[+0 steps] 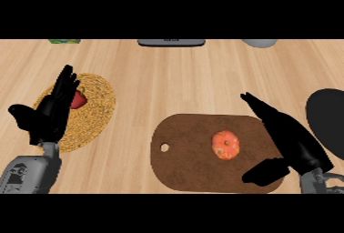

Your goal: Pick the squash from the cutting board and place it in the pan

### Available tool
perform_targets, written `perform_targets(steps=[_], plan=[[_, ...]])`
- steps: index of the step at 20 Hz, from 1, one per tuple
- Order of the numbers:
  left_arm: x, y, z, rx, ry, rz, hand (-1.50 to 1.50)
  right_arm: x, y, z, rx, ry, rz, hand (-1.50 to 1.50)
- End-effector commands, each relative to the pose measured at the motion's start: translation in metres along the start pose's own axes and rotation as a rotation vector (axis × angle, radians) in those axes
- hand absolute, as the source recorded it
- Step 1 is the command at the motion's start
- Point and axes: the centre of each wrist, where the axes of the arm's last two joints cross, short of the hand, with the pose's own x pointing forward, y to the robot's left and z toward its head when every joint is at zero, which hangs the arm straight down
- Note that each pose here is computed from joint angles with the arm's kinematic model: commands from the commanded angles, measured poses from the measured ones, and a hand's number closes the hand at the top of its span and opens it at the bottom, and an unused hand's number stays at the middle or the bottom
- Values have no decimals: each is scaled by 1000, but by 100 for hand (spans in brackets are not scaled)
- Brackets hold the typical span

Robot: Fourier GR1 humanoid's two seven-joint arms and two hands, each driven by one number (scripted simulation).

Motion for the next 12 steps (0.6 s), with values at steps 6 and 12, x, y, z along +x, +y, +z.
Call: perform_targets(steps=[6,12], plan=[[7,18,3,0,-6,-7,0,17,11,-21,57,12,61,-150],[1,5,-15,0,3,-2,0,11,22,-30,107,97,204,-150]])
